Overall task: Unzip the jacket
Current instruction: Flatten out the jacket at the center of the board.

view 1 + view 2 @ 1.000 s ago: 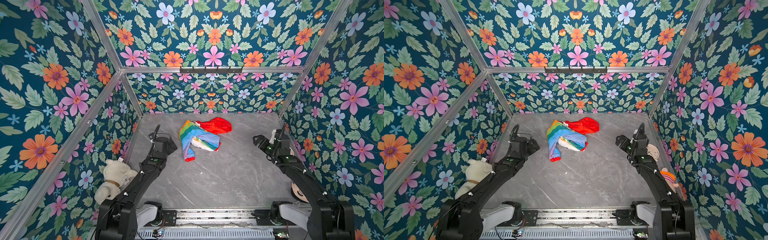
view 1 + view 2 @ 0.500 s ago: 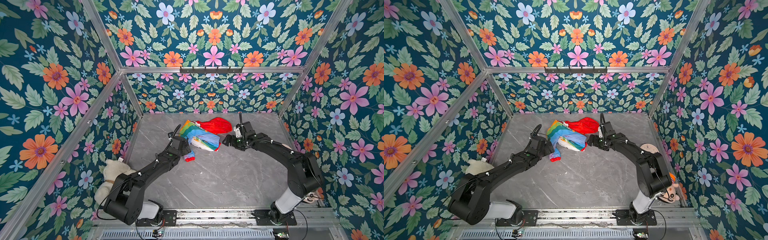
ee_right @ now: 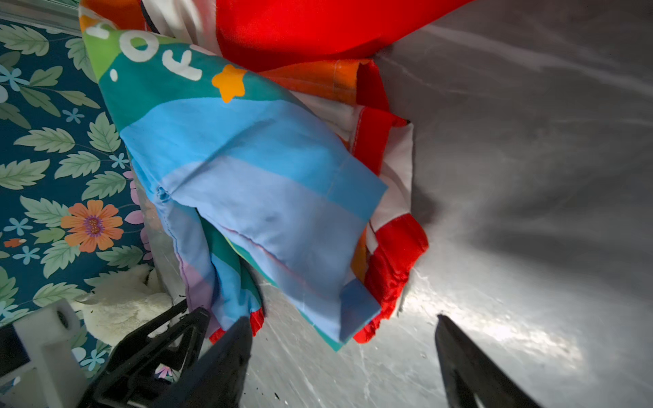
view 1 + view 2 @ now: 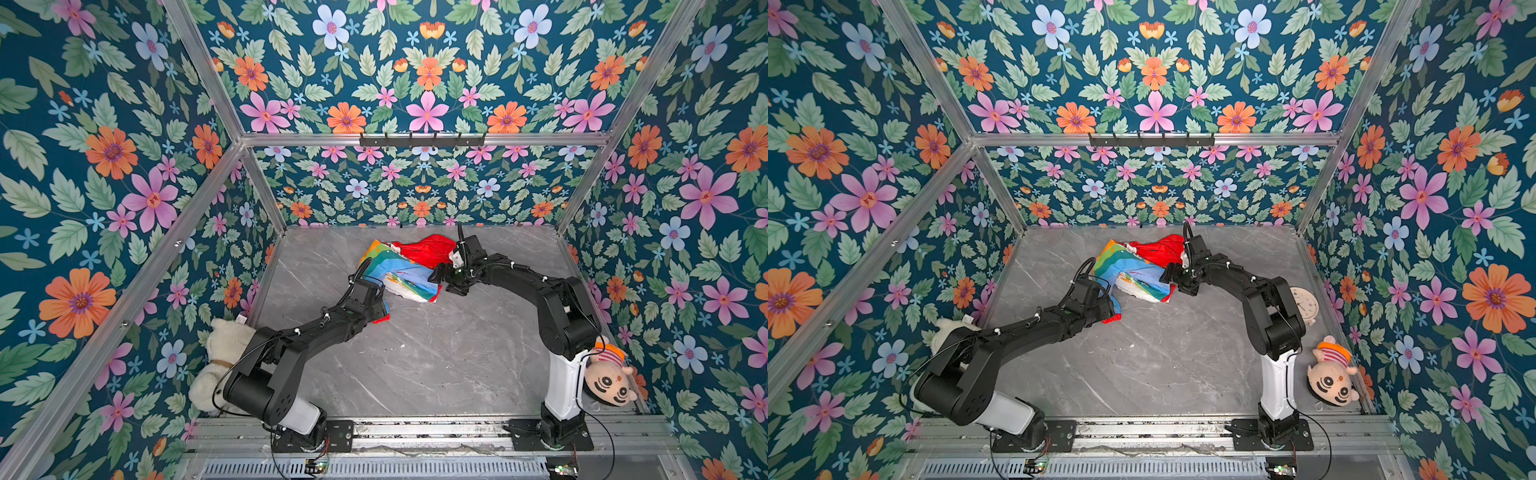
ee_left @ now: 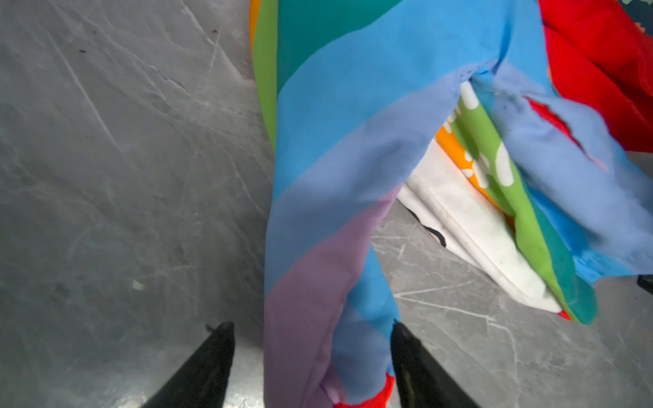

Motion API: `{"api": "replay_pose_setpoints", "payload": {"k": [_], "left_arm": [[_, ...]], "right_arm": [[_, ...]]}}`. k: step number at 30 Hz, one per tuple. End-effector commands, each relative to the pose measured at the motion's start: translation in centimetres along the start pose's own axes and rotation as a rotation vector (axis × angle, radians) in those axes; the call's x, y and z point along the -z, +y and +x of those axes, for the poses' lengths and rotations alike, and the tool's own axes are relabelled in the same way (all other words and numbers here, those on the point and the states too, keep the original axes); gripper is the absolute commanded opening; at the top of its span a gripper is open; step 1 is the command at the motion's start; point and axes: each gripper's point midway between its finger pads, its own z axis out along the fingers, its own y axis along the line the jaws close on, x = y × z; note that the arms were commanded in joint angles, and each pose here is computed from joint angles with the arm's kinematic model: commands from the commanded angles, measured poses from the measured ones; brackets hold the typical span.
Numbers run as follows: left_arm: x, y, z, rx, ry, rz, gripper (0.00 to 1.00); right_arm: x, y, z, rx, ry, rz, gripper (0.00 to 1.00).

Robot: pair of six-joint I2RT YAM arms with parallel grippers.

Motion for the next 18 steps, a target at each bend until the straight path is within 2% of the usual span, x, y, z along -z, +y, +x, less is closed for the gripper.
{"api": "replay_pose_setpoints", "payload": {"k": [1,5,12,15,17,18], "left_arm": [[-0.2,0.5,0.4,0.029,0.009,-0.017,0.60],[0.1,1.3,0.3,0.045,0.005,-0.059,0.41],[1.4,2.2,0.0,0.043,-0.007,-0.108,0.08],[2.3,2.3,-0.5,0.041,-0.020,-0.108,0.00],[3.1,2.1,-1.0,0.041,-0.035,-0.101,0.00],[3.6,2.0,-1.3,0.037,-0.044,-0.097,0.00]], "right_arm": [[-0.6,0.0,0.2,-0.024,0.031,0.035,0.75],[-1.1,0.0,0.1,-0.008,0.042,0.072,0.61],[-0.9,0.3,-0.1,-0.007,0.034,0.065,0.26],[-0.2,0.8,-0.2,0.004,0.012,0.051,0.10],[0.6,1.1,-0.4,0.014,-0.009,0.043,0.01],[1.1,1.5,-0.5,0.023,-0.026,0.034,0.00]]}}
